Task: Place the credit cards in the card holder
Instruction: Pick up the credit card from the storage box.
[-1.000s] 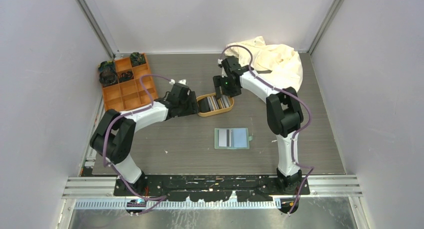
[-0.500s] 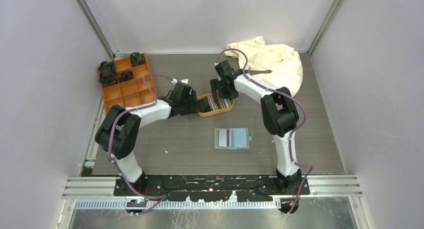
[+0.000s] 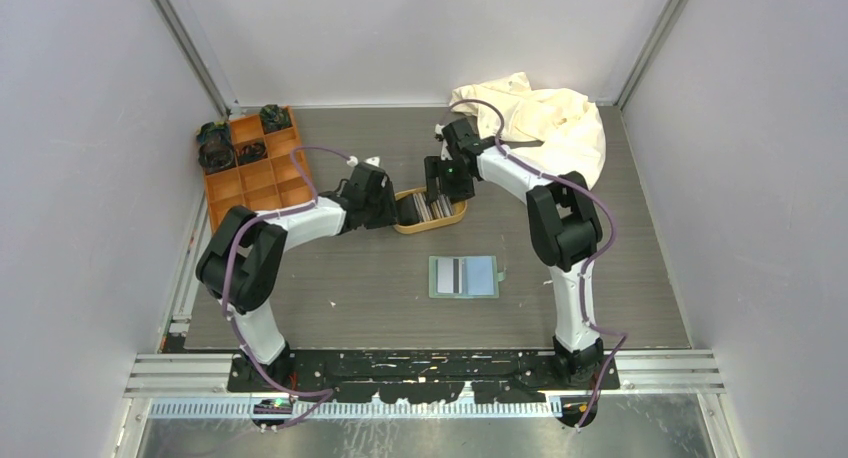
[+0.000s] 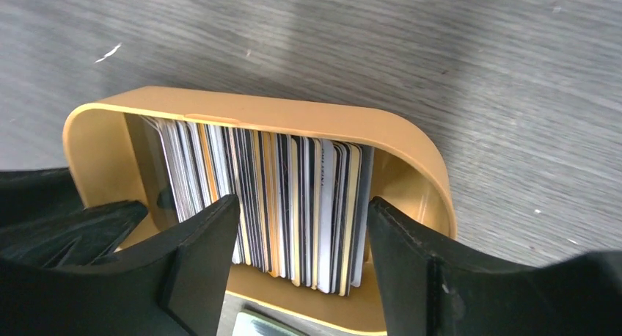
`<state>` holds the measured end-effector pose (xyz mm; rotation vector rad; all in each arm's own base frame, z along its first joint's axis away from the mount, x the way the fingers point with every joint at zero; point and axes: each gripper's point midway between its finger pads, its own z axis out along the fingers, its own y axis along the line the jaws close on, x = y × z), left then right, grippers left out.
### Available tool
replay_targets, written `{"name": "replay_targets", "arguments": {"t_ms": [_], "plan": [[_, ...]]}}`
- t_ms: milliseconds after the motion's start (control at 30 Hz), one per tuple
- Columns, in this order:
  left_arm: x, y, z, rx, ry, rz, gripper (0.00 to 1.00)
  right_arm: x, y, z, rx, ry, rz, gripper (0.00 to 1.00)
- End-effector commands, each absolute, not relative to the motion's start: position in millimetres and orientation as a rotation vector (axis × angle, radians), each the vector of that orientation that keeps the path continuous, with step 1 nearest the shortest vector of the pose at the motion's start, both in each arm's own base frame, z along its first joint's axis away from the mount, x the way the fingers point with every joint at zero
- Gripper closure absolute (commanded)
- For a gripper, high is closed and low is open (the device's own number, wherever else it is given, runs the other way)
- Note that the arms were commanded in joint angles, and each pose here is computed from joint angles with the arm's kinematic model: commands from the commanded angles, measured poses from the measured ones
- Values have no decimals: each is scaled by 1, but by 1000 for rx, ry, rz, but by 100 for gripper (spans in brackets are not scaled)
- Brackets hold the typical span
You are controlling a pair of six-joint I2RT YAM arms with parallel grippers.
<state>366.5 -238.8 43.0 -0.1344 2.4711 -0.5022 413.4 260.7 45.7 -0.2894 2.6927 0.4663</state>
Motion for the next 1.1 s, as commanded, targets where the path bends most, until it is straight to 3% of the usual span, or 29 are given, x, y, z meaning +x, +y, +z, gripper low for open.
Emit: {"name": "replay_targets", "arguments": {"t_ms": [0,433,767,1067], "plan": [[375,-242,45,-117,2460,-509,62,407,286,84,-291,2616,832,33],[372,-257,43,-93,2488,-602,66,394,304,86,-219,2629,1154,38],[375,-268,46,-95,2477,-675,69,390,297,69,-346,2699,924,36],[372,-275,42,-48,2493,-721,70,386,302,82,-397,2680,965,29]]}}
